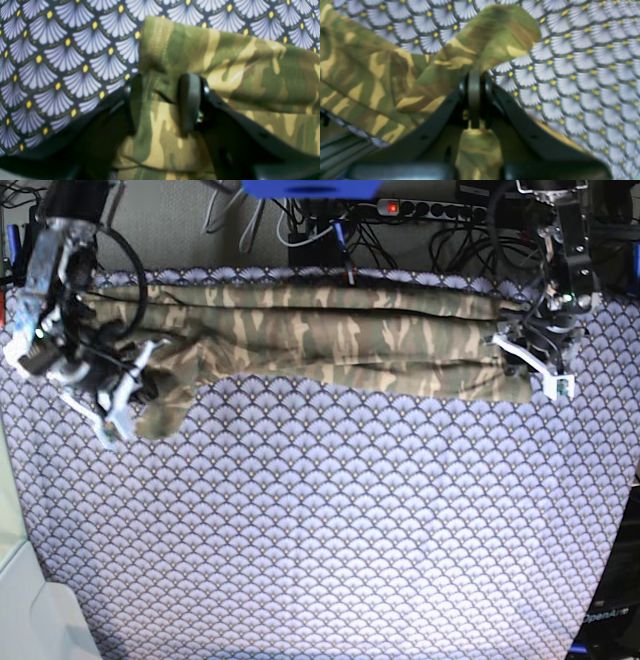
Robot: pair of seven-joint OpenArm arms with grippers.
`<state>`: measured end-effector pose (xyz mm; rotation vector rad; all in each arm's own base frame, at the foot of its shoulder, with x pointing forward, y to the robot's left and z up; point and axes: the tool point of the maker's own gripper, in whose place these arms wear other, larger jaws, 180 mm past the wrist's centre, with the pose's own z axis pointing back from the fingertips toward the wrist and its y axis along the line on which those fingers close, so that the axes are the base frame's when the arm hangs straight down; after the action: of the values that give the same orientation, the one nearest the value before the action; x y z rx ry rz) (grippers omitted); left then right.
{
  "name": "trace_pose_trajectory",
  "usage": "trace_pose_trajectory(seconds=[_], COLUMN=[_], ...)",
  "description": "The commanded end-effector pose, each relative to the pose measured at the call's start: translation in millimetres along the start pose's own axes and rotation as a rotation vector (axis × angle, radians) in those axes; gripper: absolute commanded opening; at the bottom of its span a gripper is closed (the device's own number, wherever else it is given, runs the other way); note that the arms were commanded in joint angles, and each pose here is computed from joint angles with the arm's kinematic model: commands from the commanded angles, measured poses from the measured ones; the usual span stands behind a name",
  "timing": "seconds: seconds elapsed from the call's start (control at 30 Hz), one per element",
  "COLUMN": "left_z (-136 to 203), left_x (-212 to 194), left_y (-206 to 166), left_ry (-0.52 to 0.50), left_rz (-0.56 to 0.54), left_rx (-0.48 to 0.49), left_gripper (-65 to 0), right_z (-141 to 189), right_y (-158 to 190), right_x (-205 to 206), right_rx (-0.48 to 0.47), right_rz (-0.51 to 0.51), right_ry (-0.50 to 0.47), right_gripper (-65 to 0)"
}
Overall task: Fold the T-shirt properly
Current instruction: 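Grasp both ends of the folded strip with both grippers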
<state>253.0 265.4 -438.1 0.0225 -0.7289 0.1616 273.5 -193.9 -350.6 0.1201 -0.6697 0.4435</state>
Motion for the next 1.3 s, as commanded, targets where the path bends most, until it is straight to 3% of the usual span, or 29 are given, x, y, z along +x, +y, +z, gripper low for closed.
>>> trace_pose_trajectory(seconds=[0.0, 0.27, 0.5, 0.83, 1.27], left_z=[3.2, 2.8, 4.7, 5.5, 7.8], left_x=[-34.8, -33.3, -31.2, -31.0, -32.4], left_y=[13.5, 14.3, 22.8, 25.6, 25.4], left_ry=[0.148, 0.146, 0.147, 0.147, 0.148], left_rz=[-0.021, -0.023, -0.041, -0.048, -0.052], left_rx=[0.049, 0.050, 0.063, 0.067, 0.066], left_gripper=[-40.7, -40.7, -40.7, -40.7, -40.0], right_z=[10.5, 29.2, 32.2, 56.7, 29.7], right_y=[-5.2, 5.7, 12.8, -26.5, -19.1], right_x=[-1.0, -52.9, -69.7, -87.4, -146.7], right_rx=[-0.025, -0.046, -0.034, -0.177, -0.093], right_rz=[0.011, -0.073, -0.093, -0.209, -0.368], right_ry=[-0.012, 0.059, 0.072, 0.065, 0.191], right_gripper=[-65.0, -65.0, -65.0, -65.0, -64.6])
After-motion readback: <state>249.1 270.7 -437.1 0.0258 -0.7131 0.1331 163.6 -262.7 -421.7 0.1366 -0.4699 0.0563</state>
